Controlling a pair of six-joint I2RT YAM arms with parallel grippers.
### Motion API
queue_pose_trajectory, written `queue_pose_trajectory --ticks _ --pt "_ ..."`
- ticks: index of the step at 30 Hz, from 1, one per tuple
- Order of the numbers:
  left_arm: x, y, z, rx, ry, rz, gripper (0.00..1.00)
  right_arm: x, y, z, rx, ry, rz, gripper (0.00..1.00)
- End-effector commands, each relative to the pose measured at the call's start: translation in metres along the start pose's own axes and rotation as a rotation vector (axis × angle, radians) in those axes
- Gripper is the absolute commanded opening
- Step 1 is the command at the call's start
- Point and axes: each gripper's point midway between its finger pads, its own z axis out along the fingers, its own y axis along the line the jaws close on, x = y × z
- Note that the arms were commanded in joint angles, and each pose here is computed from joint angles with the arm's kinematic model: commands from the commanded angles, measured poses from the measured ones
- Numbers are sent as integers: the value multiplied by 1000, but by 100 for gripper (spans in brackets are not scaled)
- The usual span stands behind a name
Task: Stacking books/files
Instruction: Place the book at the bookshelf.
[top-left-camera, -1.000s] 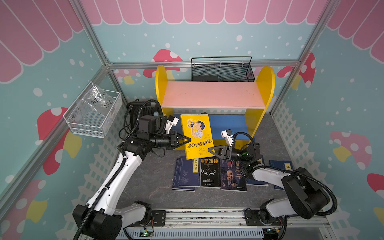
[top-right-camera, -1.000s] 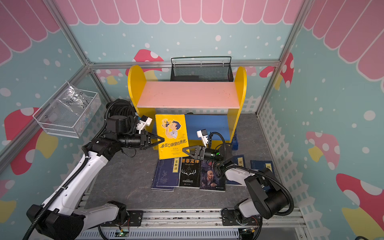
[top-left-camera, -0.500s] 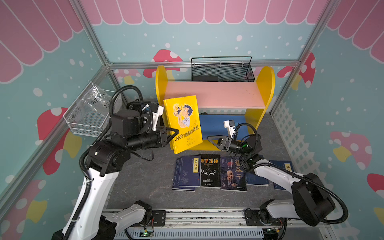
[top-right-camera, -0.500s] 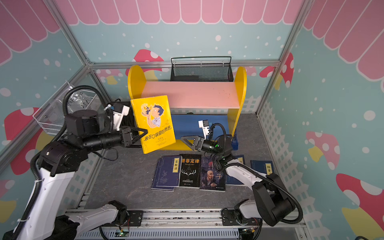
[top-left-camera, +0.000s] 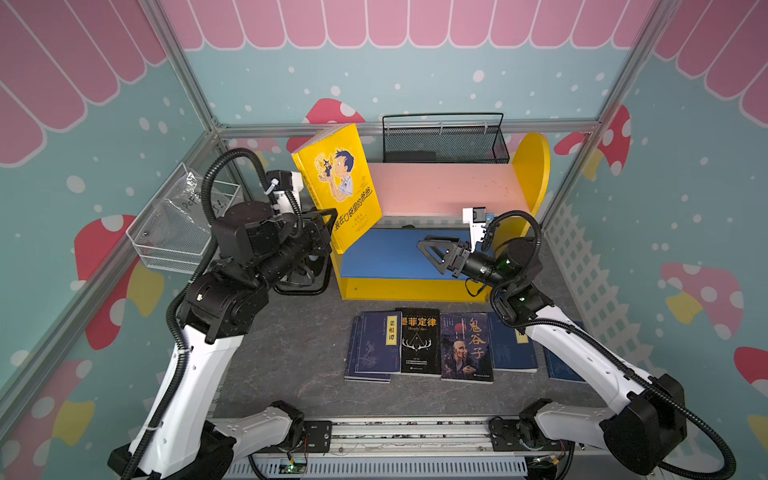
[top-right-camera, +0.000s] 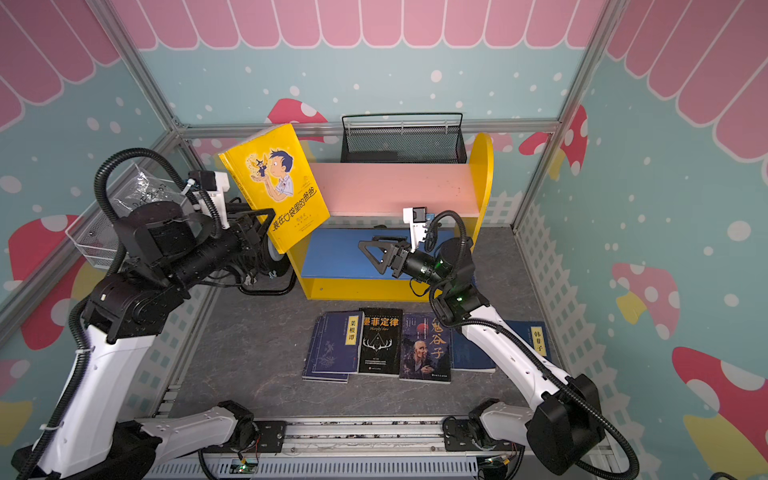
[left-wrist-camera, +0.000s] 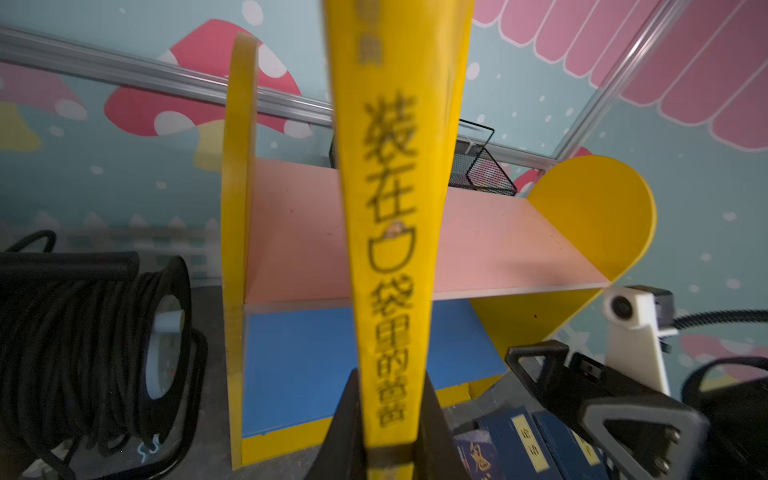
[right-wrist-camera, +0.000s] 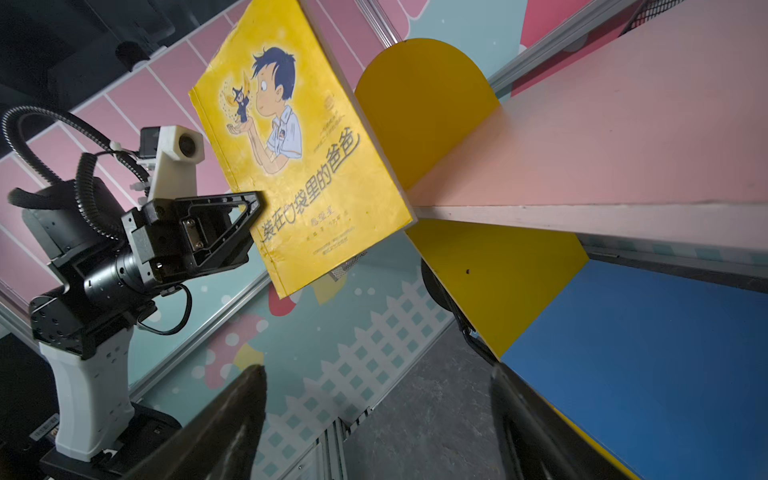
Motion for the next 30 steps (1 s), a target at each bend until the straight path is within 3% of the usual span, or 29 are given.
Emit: queue_pose_trajectory --ticks 1,10,18,22,30 --pt "-52 5 -1 -156 -251 109 0 -12 1 7 30 -12 -80 86" --pt "-67 -2 23 -244 -384 134 0 -20 -4 23 14 -2 -109 86" --pt "-60 9 50 -346 -386 139 0 -35 0 31 13 -25 -168 86" --pt "-51 11 63 -363 -353 154 0 -45 -16 31 134 -36 -222 87" --pt "-36 19 87 -383 -306 111 0 -64 -27 23 296 -17 -390 98"
